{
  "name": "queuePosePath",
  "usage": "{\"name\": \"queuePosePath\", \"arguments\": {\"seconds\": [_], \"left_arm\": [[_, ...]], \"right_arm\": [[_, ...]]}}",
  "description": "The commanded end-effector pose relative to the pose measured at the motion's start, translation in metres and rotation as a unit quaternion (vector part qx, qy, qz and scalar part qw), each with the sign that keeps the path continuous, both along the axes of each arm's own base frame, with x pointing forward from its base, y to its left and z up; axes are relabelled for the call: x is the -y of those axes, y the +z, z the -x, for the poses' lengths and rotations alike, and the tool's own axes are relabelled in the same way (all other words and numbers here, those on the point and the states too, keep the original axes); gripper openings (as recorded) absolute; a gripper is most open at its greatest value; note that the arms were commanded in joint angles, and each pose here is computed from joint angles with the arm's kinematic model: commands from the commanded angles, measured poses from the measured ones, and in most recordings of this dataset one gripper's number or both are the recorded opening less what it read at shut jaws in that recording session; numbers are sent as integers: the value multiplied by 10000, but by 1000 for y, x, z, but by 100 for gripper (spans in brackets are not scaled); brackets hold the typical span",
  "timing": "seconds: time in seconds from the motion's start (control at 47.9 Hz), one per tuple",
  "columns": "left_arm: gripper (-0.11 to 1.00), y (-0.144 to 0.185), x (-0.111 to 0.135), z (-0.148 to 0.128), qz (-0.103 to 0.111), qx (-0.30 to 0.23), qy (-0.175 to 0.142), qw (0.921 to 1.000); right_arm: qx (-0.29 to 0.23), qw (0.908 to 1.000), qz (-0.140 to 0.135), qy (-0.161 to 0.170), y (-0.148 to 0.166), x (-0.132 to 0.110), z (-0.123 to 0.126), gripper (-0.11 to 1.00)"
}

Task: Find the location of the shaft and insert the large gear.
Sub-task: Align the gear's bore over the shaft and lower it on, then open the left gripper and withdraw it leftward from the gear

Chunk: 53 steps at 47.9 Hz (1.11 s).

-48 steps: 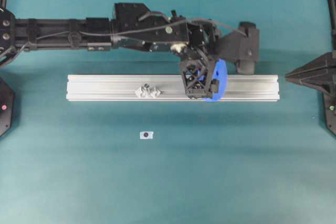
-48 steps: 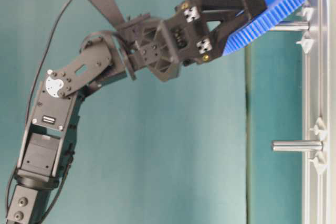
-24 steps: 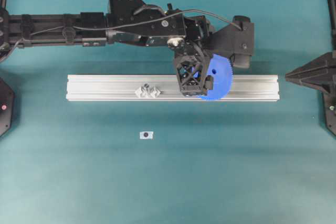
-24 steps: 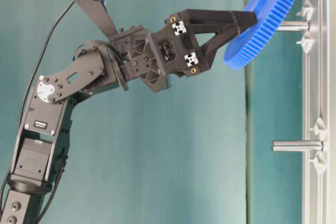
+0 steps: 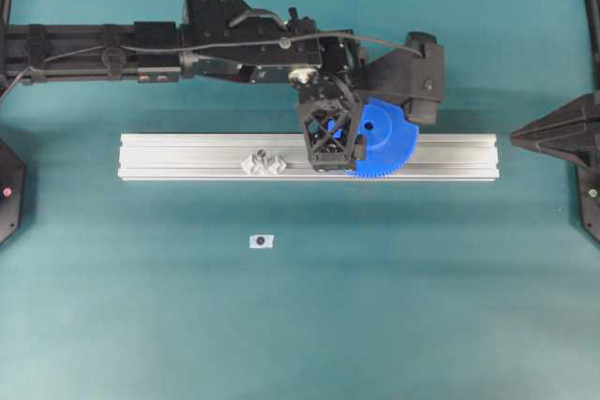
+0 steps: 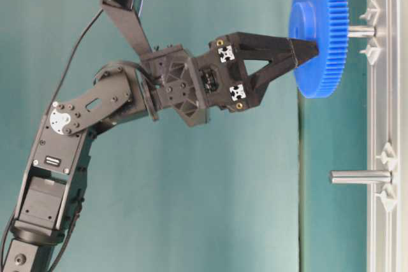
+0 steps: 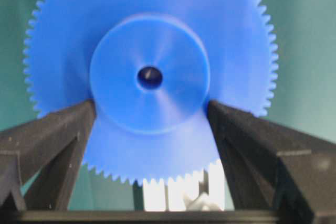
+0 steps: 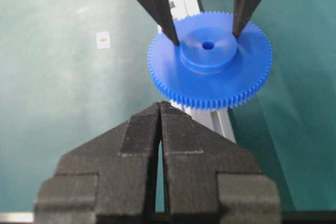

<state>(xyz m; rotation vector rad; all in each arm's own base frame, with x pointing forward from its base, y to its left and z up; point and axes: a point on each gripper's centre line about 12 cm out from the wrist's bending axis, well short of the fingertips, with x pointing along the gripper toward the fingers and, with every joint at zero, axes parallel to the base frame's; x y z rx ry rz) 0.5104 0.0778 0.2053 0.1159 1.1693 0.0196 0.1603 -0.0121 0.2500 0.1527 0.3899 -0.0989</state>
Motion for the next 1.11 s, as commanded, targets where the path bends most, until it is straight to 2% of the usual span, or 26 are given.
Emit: {"name": "queuePosePath", "arguments": {"seconds": [0.0,0.313,0.793,1.085], "left_arm": [[90,29,0,-3,-79,360,-20,9993],[90,71,-3,-19,-186,924,-50,9955],[90,69,-1,-12,-112,859,32,9962],[90,72,3,6,70,822,328,9961]], "right_arm": [[57,10000,-38,-26,4,0,-2,3],[64,10000,-37,-26,4,0,-2,3],[49,10000,-39,-33,4,1,-2,3],[79,10000,-28,-33,5,1,0,3]]}}
